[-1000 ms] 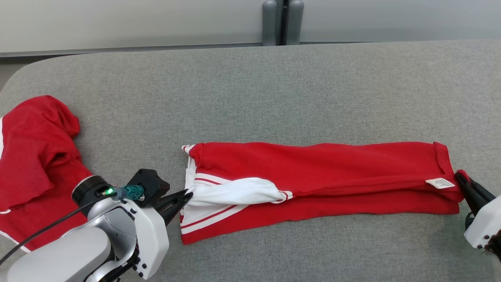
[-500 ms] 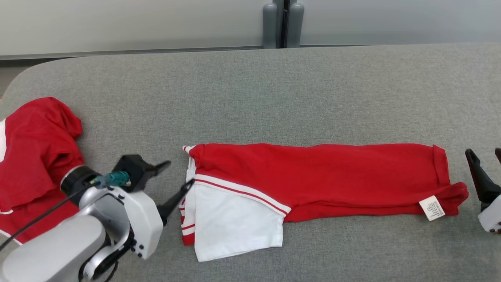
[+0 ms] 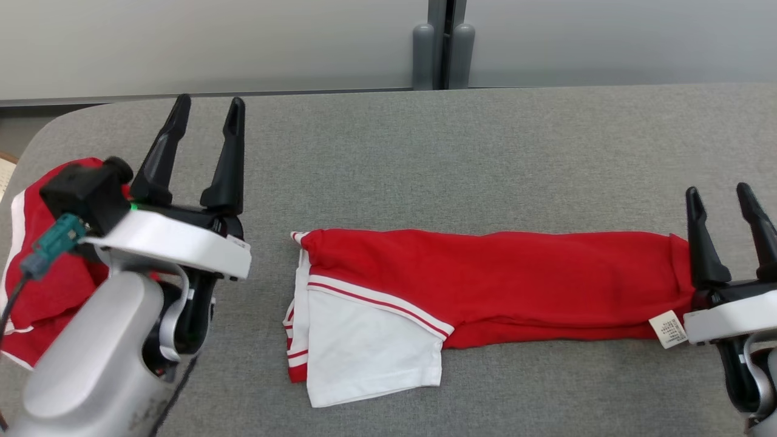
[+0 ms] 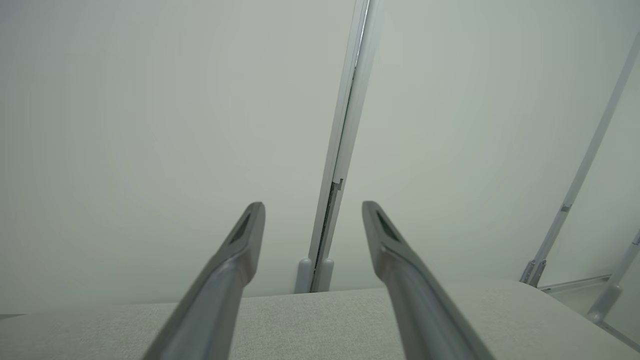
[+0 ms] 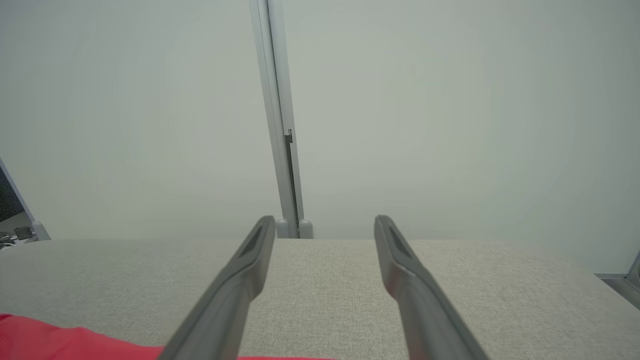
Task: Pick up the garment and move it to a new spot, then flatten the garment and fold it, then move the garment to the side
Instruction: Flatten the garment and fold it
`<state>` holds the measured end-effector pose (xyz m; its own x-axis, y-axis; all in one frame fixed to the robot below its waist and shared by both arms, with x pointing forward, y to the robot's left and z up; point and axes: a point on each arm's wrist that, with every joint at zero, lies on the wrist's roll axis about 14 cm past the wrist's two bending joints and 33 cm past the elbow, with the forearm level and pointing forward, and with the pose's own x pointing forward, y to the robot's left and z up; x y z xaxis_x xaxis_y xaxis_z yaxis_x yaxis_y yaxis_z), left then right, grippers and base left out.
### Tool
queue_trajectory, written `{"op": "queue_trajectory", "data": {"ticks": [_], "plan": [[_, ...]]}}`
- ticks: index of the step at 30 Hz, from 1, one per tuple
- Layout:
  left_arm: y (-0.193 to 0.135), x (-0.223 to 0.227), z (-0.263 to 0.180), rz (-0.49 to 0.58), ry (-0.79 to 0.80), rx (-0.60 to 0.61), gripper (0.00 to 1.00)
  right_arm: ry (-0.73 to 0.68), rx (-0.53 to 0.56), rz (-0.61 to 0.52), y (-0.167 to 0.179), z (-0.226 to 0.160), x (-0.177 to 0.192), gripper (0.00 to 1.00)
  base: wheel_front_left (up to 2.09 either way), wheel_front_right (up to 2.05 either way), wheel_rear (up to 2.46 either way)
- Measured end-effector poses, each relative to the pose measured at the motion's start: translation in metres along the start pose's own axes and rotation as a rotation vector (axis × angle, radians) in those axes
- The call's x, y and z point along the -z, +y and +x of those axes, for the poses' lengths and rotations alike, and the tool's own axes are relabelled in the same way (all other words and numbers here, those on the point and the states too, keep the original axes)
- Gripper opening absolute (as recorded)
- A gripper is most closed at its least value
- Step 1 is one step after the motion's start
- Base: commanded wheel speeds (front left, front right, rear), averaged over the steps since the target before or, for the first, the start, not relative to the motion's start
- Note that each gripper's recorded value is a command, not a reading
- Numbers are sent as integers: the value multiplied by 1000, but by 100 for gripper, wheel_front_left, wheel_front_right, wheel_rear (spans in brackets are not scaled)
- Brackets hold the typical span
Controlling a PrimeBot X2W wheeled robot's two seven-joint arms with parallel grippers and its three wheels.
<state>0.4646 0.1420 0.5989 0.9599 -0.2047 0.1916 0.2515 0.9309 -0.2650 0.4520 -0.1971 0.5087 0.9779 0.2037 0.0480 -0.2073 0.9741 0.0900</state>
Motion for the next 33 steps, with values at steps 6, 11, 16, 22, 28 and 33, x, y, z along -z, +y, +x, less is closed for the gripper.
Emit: {"op": "queue_trajectory", "data": {"ticks": [6, 11, 16, 22, 28, 33], "plan": [[13, 16, -32, -97, -63, -128, 100, -69, 2, 22, 25, -6, -9, 100, 0, 0, 0], [22, 53, -63, -139, -6, -193, 100, -40, 16, 28, 34, -18, 4, 100, 0, 0, 0], [28, 71, -78, -103, 38, -201, 100, -22, 17, 37, 39, -20, 12, 100, 0, 0, 0], [33, 74, -80, -65, 49, -197, 100, 30, 70, 41, 24, -23, 30, 100, 0, 0, 0], [32, 83, -77, -66, 72, -183, 100, 157, 179, 72, -3, -28, 71, 100, 0, 0, 0], [32, 89, -74, -75, 87, -179, 100, 236, 254, 99, -23, -26, 94, 100, 0, 0, 0]]}}
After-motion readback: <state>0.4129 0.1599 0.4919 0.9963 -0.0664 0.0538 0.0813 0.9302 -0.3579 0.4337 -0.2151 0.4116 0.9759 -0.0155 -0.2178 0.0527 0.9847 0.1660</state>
